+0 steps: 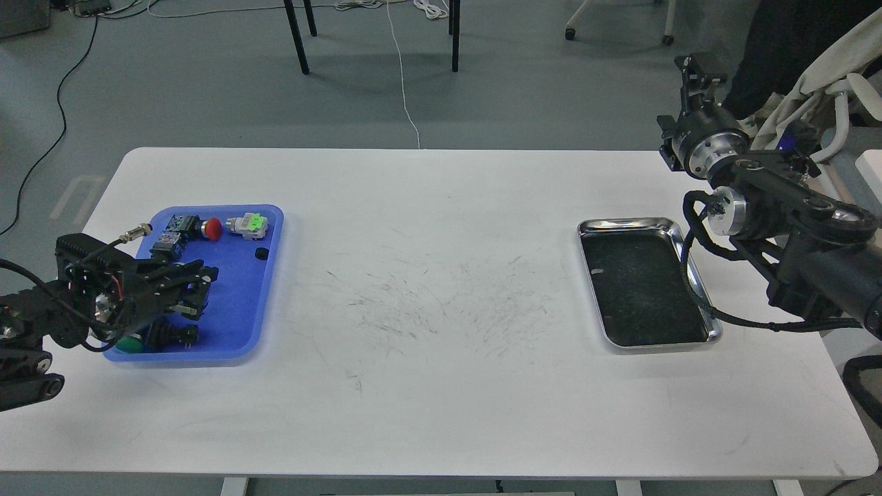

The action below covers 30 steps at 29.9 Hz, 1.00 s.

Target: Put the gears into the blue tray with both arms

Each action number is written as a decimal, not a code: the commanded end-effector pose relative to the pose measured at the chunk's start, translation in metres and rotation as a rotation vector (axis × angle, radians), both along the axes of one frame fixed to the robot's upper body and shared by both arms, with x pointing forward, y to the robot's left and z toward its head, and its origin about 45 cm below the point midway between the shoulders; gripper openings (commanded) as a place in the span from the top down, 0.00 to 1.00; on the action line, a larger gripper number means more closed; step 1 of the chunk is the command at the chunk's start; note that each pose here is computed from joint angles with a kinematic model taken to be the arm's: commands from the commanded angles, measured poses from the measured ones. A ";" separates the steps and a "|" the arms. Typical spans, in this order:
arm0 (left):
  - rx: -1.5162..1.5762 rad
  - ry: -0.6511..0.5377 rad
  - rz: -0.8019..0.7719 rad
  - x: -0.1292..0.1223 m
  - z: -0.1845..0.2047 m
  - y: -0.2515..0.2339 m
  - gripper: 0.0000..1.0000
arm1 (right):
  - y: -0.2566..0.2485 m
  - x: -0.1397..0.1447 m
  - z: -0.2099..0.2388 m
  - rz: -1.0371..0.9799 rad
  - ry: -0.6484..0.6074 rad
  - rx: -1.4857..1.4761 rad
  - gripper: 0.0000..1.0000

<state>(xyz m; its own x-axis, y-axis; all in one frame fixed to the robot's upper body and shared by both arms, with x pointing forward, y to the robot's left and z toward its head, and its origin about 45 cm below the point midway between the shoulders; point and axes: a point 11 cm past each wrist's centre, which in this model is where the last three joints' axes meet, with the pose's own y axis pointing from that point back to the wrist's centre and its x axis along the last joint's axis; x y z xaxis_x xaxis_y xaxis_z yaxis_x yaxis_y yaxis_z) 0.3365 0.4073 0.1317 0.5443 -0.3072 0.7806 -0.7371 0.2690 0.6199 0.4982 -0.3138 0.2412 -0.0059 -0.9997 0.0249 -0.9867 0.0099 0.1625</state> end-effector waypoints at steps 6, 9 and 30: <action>0.007 0.019 -0.035 0.002 -0.019 -0.014 0.94 | -0.003 -0.001 -0.002 -0.026 0.002 0.073 0.04; 0.017 0.017 -0.029 0.002 -0.020 -0.010 0.94 | -0.002 -0.003 -0.006 -0.023 0.010 0.075 0.03; 0.027 0.003 -0.014 0.008 -0.017 -0.006 0.69 | 0.003 -0.005 -0.010 -0.009 0.010 0.073 0.03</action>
<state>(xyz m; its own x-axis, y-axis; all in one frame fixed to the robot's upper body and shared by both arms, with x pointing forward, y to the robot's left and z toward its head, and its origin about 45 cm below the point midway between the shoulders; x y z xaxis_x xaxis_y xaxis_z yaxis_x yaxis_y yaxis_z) 0.3441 0.4022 0.1143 0.5453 -0.3388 0.7667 -0.7288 0.2601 0.6334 0.4933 -0.3112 0.2315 -0.0151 -0.9987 -0.0496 -0.9848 0.0063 0.1734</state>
